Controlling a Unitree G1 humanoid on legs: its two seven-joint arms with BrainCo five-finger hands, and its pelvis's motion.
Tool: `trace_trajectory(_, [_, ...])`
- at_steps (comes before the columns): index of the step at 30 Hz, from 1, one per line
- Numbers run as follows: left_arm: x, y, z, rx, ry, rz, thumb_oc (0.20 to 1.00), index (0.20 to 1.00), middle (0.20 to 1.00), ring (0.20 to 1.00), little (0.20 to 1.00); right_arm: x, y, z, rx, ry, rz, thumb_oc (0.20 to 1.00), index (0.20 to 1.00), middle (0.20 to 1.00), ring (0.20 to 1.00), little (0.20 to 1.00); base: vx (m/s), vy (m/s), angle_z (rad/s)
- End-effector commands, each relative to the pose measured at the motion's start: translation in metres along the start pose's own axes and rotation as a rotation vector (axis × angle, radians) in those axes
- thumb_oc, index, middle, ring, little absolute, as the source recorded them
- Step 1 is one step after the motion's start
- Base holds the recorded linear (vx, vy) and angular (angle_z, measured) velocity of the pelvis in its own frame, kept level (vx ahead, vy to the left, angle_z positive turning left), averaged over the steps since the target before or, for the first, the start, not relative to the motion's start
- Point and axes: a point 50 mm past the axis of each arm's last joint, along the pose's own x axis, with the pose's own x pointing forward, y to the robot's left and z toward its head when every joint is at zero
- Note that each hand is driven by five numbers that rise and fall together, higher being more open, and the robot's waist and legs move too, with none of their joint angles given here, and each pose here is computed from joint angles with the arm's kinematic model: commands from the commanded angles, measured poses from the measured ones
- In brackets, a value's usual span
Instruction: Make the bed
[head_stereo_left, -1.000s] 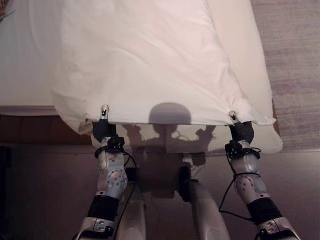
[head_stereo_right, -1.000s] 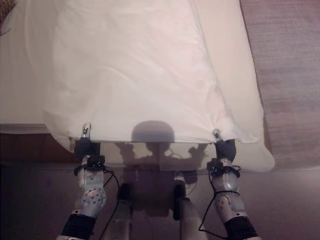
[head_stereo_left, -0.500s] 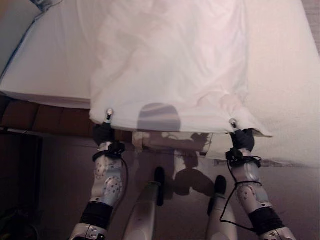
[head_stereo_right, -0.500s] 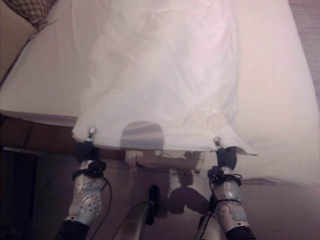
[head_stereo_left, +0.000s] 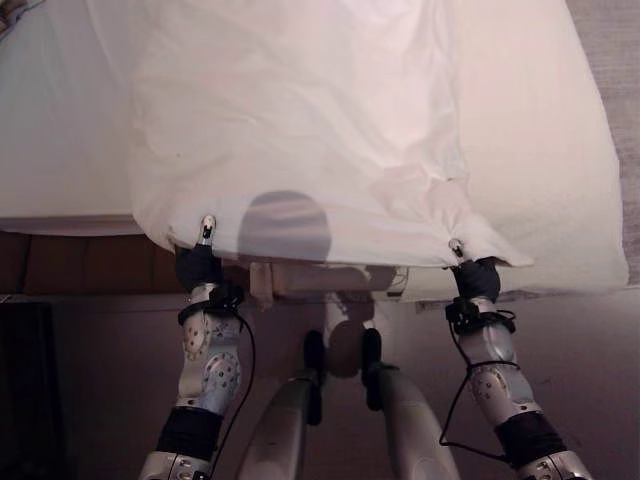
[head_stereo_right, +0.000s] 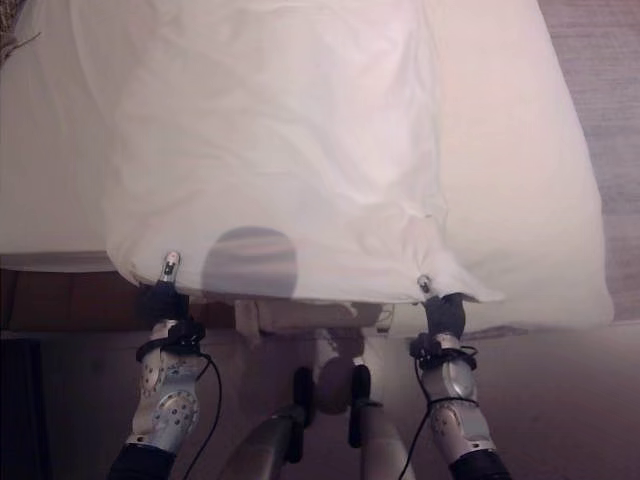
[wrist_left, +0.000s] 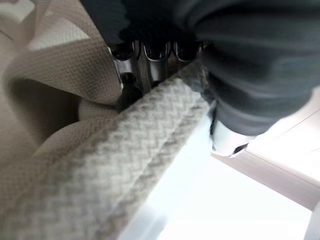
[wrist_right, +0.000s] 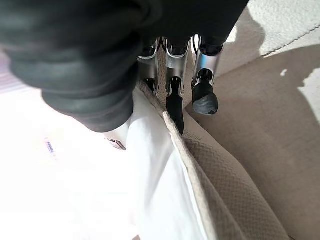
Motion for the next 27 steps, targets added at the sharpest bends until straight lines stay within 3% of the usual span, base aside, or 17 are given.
trace_trajectory(1, [0.004,-0.011,0.029,-0.049,-0.161,-0.059,0.200,0.200,0.200,0.200,0.200,0.003,-0.011,0.038,-0.040,-0.172,-0.002,0.200,0.200,0.200,0.200,0.200,0.02,-0.121,0.16])
trace_trajectory(14, [0.005,-0.002,0.043,-0.001,-0.225,0.007,0.200,0.200,0.200,0.200,0.200,0.010,-0.008,0.037,-0.031,-0.195,-0.048,0.200,0.200,0.200,0.200,0.200,0.02,0.093,0.07])
trace_trajectory(19, [0.014,-0.011,0.034,0.026,-0.180,-0.051,0.200,0.200,0.200,0.200,0.200,0.006,-0.012,0.038,-0.036,-0.202,-0.091,0.200,0.200,0.200,0.200,0.200,-0.05,0.714,0.24])
trace_trajectory(21, [0.015,-0.016,0.030,-0.045,-0.158,-0.073,0.200,0.200,0.200,0.200,0.200,0.002,-0.009,0.037,-0.048,-0.196,-0.065,0.200,0.200,0.200,0.200,0.200,0.09,0.920,0.78])
trace_trajectory(27, [0.011,-0.003,0.036,0.061,-0.165,-0.067,0.200,0.200,0.200,0.200,0.200,0.003,0.001,0.032,-0.041,-0.175,-0.020,0.200,0.200,0.200,0.200,0.200,0.07,0.519,-0.20])
